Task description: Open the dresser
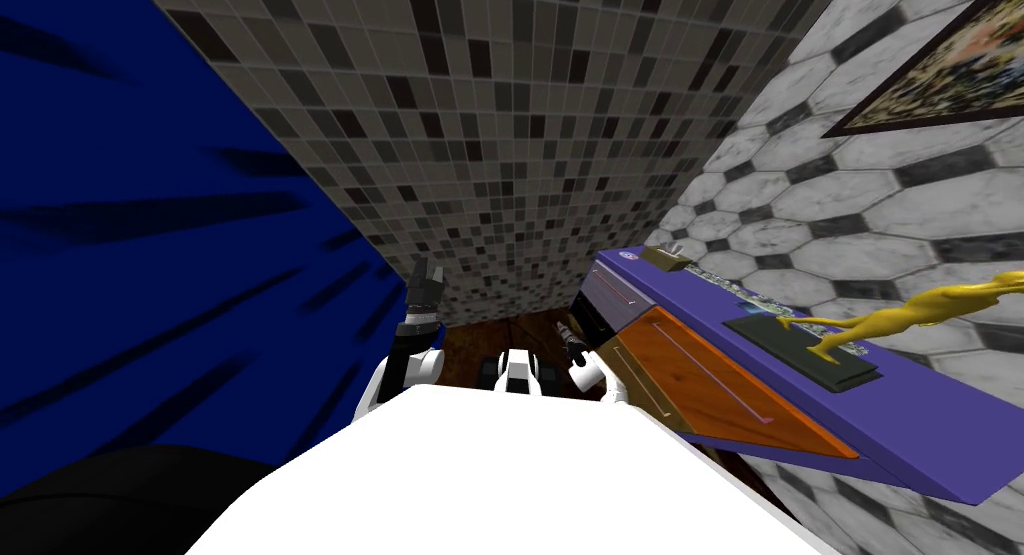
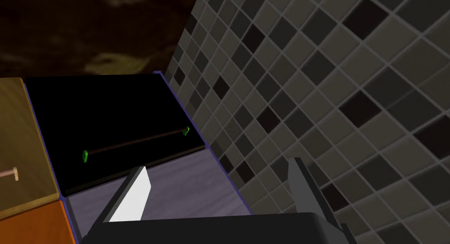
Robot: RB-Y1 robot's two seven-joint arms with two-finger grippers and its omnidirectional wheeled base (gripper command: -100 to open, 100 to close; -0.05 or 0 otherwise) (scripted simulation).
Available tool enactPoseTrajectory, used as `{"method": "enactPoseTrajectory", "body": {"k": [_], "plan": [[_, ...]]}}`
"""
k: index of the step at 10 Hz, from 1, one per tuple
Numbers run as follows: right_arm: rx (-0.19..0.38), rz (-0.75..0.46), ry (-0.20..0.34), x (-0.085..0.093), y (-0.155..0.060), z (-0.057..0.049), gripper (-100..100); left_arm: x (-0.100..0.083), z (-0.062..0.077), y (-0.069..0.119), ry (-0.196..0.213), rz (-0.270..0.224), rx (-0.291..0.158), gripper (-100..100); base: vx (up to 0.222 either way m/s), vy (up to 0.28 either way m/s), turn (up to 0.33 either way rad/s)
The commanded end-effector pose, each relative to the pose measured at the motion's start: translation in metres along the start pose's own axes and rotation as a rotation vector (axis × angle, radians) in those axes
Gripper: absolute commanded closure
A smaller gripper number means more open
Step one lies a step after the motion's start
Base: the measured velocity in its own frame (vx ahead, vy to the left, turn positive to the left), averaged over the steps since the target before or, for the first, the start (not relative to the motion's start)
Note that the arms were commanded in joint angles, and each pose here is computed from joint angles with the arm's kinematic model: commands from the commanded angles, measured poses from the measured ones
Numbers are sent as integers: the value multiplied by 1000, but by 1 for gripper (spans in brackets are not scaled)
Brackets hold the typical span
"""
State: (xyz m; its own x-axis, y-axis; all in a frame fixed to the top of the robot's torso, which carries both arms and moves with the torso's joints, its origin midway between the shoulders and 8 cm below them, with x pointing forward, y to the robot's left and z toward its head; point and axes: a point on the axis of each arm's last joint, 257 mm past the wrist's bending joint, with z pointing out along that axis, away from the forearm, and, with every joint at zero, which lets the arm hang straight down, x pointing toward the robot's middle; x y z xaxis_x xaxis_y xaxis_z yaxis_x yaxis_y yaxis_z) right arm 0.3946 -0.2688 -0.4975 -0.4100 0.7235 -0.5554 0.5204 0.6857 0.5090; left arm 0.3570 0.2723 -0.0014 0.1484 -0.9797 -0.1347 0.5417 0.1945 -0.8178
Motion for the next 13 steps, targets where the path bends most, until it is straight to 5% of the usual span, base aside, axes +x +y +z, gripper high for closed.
{"method": "enactPoseTrajectory", "body": {"k": [1, 2, 8, 12, 13], "plan": [[119, -72, 6, 1, -41, 5, -100, 0, 0, 0, 0, 0, 0, 0, 72, 34, 26], [119, -72, 6, 1, -41, 5, -100, 0, 0, 0, 0, 0, 0, 0, 24, 15, -8], [363, -258, -8, -17, -122, 7, -100, 0, 0, 0, 0, 0, 0, 0, 75, 21, 35], [516, -374, -37, -45, -168, 0, -100, 0, 0, 0, 0, 0, 0, 0, 84, 6, 32], [564, -423, -64, -64, -176, -2, -100, 0, 0, 0, 0, 0, 0, 0, 77, -7, 41]]}}
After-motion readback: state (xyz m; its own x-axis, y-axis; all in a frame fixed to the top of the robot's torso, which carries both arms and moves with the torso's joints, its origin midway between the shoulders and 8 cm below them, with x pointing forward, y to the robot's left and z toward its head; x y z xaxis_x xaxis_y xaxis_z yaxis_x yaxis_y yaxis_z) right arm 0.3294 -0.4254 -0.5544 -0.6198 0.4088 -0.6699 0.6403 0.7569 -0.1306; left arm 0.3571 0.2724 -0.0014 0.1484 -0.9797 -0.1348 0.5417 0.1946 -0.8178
